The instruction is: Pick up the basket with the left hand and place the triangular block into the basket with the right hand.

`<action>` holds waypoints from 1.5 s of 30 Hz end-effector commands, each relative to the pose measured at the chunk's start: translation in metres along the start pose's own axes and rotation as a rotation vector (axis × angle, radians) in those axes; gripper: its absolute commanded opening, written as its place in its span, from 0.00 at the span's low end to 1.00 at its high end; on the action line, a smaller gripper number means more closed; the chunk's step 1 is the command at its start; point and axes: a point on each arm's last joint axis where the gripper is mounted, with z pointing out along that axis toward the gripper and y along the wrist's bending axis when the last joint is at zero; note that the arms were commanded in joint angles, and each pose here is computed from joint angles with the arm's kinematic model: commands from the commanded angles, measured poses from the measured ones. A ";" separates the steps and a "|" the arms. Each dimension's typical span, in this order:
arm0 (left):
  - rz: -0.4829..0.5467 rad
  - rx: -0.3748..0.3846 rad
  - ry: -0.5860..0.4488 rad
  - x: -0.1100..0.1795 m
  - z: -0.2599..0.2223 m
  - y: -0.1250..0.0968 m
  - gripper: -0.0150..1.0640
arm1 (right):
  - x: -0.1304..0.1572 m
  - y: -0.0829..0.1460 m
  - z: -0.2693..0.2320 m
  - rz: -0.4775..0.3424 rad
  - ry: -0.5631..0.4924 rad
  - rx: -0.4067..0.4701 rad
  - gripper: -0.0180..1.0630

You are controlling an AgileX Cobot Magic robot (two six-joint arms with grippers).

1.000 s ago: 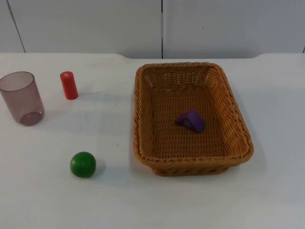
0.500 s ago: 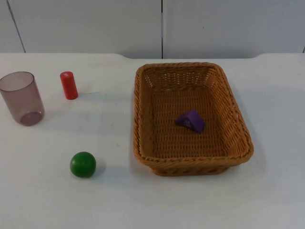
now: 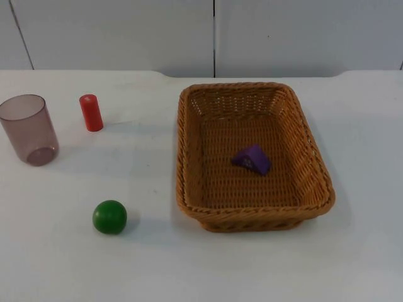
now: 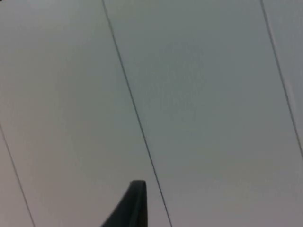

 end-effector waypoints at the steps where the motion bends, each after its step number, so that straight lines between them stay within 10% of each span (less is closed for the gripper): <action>1: 0.006 0.020 0.004 0.002 -0.010 0.000 0.99 | -0.002 0.001 -0.003 0.005 0.002 -0.033 0.98; 15: -0.082 0.103 0.098 0.014 -0.020 -0.006 0.99 | 0.002 0.004 -0.013 0.071 0.118 -0.085 0.98; 23: -0.200 0.049 0.381 0.050 -0.014 -0.006 0.99 | 0.040 -0.001 -0.001 0.178 0.383 0.031 0.98; 34: -0.212 0.074 0.647 0.112 0.007 -0.021 0.99 | 0.109 0.013 0.033 0.184 0.621 -0.036 0.98; 45: -0.190 0.058 0.686 0.123 0.010 -0.021 0.99 | 0.127 0.016 0.040 0.192 0.659 -0.036 0.98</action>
